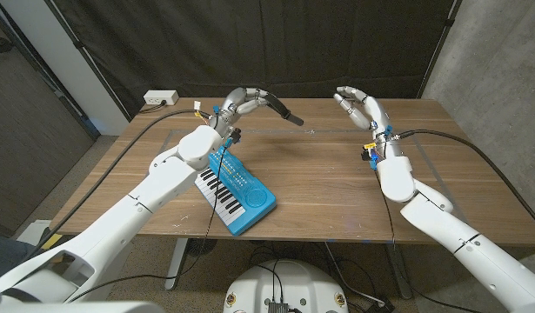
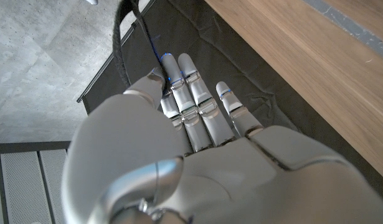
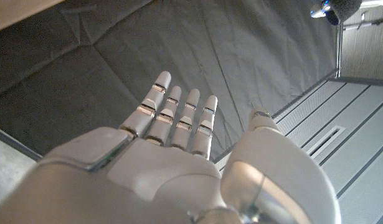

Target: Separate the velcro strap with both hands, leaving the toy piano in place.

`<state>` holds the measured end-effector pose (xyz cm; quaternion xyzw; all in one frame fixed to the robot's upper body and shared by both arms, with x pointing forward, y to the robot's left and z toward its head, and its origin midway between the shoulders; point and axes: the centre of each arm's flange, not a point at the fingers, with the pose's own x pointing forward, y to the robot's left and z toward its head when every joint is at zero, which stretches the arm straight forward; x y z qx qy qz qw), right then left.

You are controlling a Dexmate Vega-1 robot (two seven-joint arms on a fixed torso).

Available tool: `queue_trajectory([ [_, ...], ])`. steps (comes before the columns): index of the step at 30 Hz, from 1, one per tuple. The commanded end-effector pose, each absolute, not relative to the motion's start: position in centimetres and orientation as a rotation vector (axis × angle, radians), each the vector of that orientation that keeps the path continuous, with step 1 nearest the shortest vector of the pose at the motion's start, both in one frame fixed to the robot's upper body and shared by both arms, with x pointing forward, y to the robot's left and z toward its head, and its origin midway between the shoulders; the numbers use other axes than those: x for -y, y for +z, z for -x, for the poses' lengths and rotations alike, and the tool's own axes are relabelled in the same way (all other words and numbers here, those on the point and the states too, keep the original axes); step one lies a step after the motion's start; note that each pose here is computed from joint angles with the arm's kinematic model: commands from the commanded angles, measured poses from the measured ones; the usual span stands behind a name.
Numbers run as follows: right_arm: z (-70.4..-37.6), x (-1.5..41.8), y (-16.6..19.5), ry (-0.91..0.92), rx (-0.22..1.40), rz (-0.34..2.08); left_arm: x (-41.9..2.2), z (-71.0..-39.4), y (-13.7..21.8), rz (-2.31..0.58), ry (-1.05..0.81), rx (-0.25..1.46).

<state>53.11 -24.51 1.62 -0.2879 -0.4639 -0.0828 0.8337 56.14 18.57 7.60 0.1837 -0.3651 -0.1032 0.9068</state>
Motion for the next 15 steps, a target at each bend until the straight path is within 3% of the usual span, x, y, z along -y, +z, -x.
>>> queue_trajectory([
  [1,-53.82,24.28,1.53,-0.101,0.968,0.48,-19.32,-54.48,6.94,-0.359,-0.17,0.782],
  [15,-53.56,23.9,1.3,-0.097,0.938,0.474,-20.25,-54.25,6.01,-0.333,-0.161,0.793],
])
